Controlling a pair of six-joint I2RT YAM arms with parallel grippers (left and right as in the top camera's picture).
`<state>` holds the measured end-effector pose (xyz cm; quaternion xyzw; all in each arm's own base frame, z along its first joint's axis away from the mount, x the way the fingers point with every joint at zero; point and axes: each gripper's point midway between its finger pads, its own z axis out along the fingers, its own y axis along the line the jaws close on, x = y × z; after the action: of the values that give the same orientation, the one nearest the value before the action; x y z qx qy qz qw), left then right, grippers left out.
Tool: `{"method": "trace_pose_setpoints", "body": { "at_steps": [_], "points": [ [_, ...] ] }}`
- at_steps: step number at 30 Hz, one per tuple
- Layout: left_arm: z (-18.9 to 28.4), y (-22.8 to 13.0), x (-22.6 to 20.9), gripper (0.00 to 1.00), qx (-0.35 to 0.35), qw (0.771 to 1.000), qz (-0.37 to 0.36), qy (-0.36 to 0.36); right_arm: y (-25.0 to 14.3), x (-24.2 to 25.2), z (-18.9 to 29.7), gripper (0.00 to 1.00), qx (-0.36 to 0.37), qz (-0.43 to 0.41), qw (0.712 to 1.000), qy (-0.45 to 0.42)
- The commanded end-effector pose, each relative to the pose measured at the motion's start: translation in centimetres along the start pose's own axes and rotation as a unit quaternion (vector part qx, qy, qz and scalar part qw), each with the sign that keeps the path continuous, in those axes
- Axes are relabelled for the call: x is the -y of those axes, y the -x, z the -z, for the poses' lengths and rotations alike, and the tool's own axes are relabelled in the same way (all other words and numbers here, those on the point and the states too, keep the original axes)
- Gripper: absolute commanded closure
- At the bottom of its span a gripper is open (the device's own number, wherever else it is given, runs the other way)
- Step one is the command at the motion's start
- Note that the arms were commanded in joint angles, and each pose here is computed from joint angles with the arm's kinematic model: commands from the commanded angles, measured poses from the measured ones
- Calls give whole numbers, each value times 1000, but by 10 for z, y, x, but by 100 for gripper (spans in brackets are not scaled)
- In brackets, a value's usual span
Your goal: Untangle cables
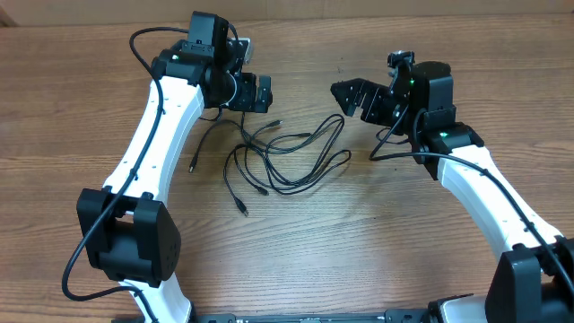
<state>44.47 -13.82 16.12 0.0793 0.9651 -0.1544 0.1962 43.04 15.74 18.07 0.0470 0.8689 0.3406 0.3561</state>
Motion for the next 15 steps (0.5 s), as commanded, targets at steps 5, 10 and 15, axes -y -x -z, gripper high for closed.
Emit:
{"method": "trace_pose_setpoints", "body": {
  "at_steps": [5,10,15],
  "points": [
    [9,5,5,0,13,1000,-1,-3,-4,4,-7,0,-10,7,1000,-7],
    [9,5,5,0,13,1000,-1,-3,-17,27,-24,0,-28,-6,999,-35],
    [9,5,5,0,13,1000,-1,-3,-29,32,-45,0,-50,-11,999,-9]
  ]
}}
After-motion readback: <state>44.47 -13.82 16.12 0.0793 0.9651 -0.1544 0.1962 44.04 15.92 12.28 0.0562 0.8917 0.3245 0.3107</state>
